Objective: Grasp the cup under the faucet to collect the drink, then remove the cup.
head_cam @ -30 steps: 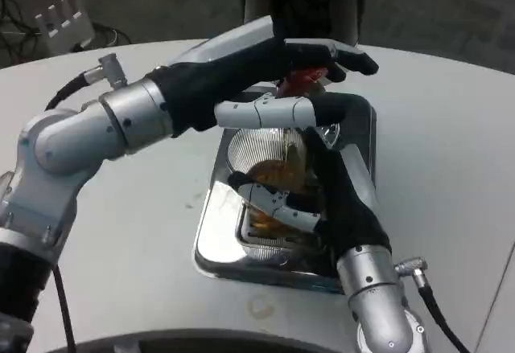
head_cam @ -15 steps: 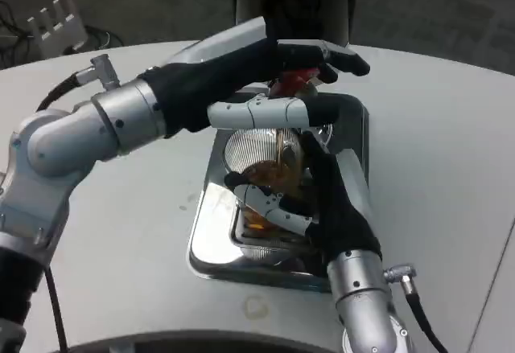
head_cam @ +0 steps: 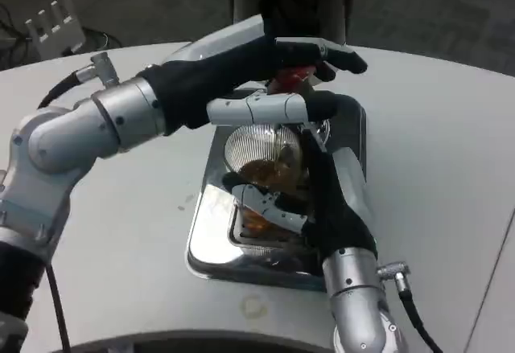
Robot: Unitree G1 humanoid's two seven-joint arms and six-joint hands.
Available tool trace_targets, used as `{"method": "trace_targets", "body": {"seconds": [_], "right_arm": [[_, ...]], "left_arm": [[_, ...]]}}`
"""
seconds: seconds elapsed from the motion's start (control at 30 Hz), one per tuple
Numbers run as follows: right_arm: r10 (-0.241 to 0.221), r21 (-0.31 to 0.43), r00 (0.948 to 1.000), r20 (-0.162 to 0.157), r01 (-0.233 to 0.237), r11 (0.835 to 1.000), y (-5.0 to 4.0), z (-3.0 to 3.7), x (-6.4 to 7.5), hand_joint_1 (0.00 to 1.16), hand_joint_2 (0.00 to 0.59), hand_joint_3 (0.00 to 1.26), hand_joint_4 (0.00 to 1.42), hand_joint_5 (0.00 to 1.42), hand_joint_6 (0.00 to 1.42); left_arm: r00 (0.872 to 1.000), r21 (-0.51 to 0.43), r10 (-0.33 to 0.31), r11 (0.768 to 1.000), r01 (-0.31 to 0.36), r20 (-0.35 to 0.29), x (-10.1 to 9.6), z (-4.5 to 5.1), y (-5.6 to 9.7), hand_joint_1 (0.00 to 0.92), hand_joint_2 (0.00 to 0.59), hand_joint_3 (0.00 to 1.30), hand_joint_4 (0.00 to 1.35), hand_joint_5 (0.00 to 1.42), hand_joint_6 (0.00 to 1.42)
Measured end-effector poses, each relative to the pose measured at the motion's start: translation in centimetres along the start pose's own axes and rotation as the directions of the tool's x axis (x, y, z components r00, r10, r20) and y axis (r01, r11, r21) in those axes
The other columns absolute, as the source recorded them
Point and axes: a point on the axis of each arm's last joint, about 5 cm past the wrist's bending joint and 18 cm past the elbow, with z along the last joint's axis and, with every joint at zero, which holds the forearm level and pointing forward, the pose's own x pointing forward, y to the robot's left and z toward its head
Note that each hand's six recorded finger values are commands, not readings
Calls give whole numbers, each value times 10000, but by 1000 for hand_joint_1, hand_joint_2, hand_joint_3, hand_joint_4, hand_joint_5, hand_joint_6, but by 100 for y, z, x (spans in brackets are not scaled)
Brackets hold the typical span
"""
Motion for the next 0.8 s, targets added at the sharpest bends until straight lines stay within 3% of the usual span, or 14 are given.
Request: {"method": "trace_targets", "body": {"seconds": [0.27, 0.53, 0.8], "right_arm": [[-95, -260, 9999, 37, 96, 9996, 81, 38, -10, 787, 204, 196, 261, 369, 144], [-406, -362, 9991, -90, 403, 9985, 105, 22, -19, 771, 211, 258, 314, 412, 161], [-1020, -417, 9946, -207, 1011, 9940, 128, 2, -45, 770, 233, 391, 464, 544, 241]], "left_arm": [[9983, -491, 548, 9973, -539, 183, 19, -24, -26, 0, 52, 236, 190, 285, 306], [9893, -1345, 1430, 9813, -1377, 302, -2, -45, -58, 0, 62, 289, 274, 367, 355], [9546, -2015, 2960, 9375, -2836, 333, -81, -18, 12, 0, 64, 318, 323, 418, 392]]}}
